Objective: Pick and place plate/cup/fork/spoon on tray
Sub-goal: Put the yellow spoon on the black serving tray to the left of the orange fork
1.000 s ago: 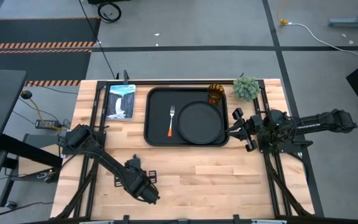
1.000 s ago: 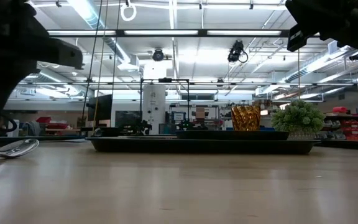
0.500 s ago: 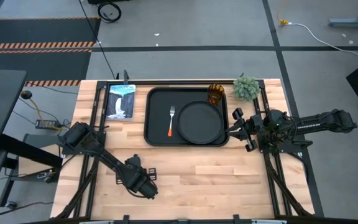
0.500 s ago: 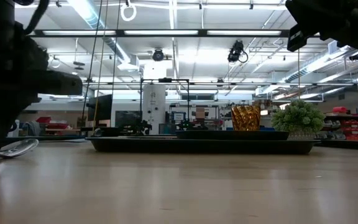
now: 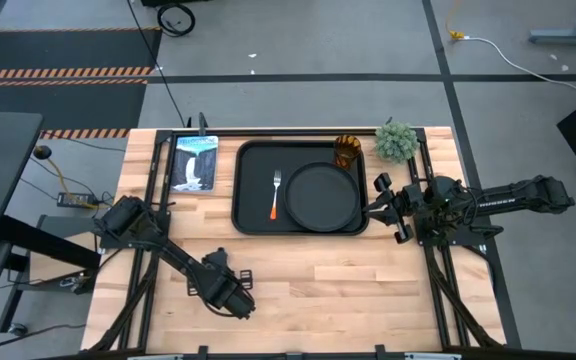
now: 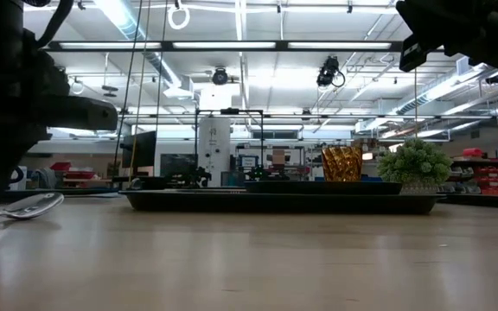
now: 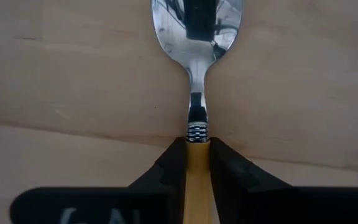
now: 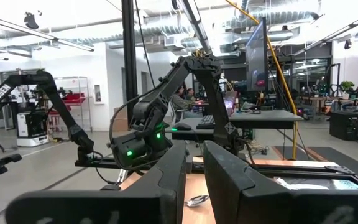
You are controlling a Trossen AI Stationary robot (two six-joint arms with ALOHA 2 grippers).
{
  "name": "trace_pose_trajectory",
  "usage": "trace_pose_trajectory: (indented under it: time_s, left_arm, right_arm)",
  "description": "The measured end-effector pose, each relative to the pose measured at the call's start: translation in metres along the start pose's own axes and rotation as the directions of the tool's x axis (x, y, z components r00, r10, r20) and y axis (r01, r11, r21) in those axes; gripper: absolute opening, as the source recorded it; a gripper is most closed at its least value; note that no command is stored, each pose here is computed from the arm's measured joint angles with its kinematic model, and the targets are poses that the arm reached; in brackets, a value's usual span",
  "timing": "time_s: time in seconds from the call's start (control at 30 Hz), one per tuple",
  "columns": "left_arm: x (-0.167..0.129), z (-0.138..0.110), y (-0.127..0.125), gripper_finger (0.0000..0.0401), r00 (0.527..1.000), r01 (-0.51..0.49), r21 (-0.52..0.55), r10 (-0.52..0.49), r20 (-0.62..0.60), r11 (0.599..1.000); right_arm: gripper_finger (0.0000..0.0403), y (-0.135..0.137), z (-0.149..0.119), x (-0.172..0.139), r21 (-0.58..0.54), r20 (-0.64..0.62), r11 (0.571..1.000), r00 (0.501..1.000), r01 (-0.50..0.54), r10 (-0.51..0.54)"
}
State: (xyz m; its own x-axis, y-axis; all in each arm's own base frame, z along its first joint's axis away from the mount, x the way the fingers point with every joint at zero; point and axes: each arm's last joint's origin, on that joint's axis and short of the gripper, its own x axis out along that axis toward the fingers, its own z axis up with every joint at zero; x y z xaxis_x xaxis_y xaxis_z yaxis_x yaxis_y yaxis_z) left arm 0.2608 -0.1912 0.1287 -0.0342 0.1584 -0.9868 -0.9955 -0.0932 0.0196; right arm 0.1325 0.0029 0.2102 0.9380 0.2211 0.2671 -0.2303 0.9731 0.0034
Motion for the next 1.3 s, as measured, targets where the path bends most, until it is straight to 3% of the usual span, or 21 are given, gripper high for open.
trace_pose_trajectory:
  time_s: [0.23,0.33,0.6,0.83,1.07,1.3]
  left_arm:
    - [-0.009,0.000,-0.002,0.0063,0.999,-0.029,0.054,0.027,0.037,0.998]
    - [-0.014,0.004,0.002,0.0059,0.991,-0.089,0.080,0.080,0.104,0.993]
    - [-0.031,0.003,-0.004,0.0063,0.991,-0.077,0.111,0.063,0.121,0.991]
    - [-0.061,0.013,-0.013,0.0062,0.970,-0.056,0.109,0.028,0.242,0.992]
    - [-0.075,0.050,-0.042,0.0061,0.934,-0.035,0.132,-0.015,0.357,0.991]
    - [-0.064,0.121,-0.082,0.0061,0.915,-0.084,0.174,0.007,0.404,0.981]
  right_arm:
    - [0.0064,0.000,0.001,0.000,-0.002,0.007,1.000,1.000,0.002,-0.002]
    - [0.0064,-0.001,0.001,0.000,-0.003,0.013,1.000,1.000,0.023,-0.023]
    - [0.0064,-0.001,0.002,0.000,0.004,0.019,1.000,0.999,0.027,-0.027]
    - [0.0064,-0.001,0.002,0.000,0.003,0.022,1.000,0.999,0.026,-0.026]
    - [0.0064,-0.001,0.002,0.000,-0.001,0.024,1.000,0.999,0.024,-0.024]
    - [0.0064,0.000,0.002,0.000,0.003,0.023,1.000,1.000,0.005,-0.005]
